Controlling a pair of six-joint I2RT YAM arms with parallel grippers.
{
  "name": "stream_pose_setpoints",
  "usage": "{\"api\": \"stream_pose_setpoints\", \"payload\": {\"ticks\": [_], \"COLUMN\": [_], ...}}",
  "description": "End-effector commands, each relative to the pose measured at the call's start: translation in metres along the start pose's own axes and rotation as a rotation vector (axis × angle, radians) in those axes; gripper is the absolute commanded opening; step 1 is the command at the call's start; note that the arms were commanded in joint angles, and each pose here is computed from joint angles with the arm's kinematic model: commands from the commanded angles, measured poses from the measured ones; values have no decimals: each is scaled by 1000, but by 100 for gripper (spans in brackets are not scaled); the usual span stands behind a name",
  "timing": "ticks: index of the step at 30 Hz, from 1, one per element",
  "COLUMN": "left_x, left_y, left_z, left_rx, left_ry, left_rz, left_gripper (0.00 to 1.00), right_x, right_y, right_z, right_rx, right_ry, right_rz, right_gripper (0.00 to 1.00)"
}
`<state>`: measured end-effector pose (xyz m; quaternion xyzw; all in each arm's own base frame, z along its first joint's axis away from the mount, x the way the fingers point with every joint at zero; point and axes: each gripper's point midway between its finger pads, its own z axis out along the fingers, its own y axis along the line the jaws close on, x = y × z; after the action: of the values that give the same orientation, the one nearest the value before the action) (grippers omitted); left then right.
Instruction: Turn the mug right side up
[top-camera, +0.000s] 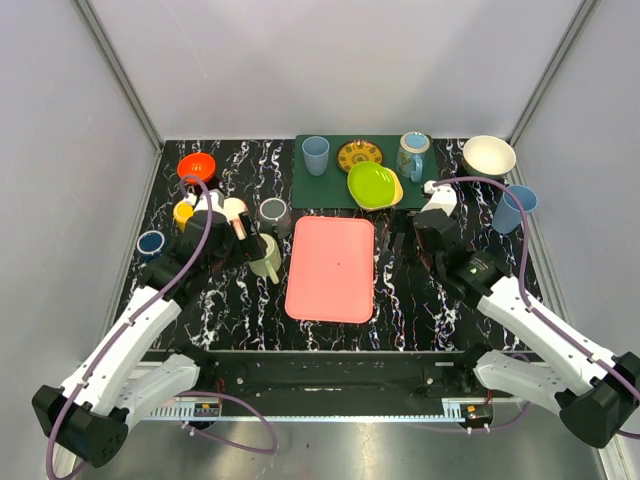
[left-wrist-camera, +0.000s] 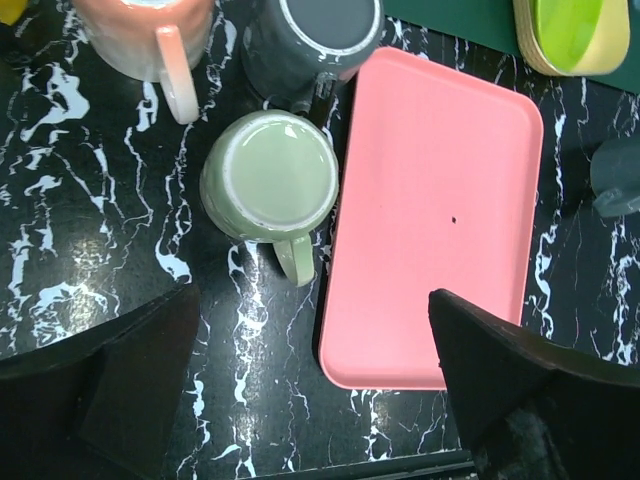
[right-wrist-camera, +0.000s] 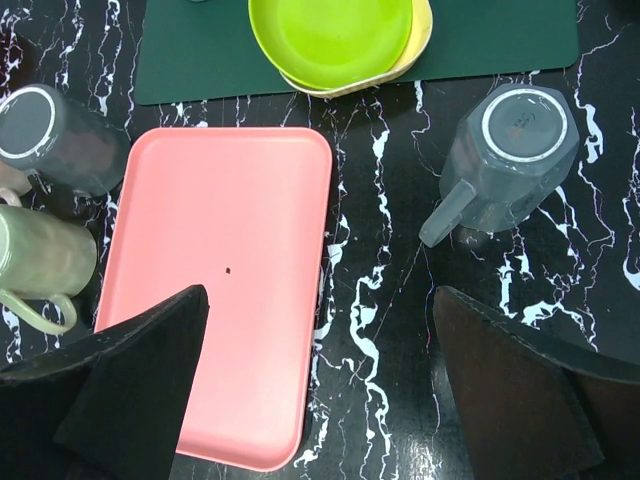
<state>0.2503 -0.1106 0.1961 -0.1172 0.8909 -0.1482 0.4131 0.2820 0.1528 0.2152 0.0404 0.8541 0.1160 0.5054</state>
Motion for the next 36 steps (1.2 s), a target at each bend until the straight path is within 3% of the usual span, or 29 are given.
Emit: {"api": "stream_pose_setpoints", "payload": {"ticks": [1,6,12,16,22,23,29,33,36], "left_x": [-6,-3,-8,-15,-8,-7,-5,-2,1], "left_y": [-24,-17,-17,-21,-25,-27,-30,-33,-32], "left_z": [-2,10,16,13,16,17,17,18,19], "left_rx": [136,107,101,133,148,154,173,188,187], "left_ry": [-26,-37,-87,-140,-99,-94,-81,-69,-63], "left_rz": [41,57,23,10,-4,-4,-2,-12,-11], "left_gripper": [99,99,98,99,99,98,98,97,97], "right_x": [-12,-8,-1,7,31,31,29,34,39], "right_y": [2,-22,-28,-35,-74,-72,-75,-81,-85], "right_z": [-1,6,11,21,55,60,79,92,101], "right_rx": [18,212,260,330,506,502,535,567,593], "right_ry": [-16,32,37,55,172,166,134,138,152], "right_rz": [16,14,42,46,152,162,146,154,146], "right_gripper": [100,100,99,91,85,81,77,67,67]}}
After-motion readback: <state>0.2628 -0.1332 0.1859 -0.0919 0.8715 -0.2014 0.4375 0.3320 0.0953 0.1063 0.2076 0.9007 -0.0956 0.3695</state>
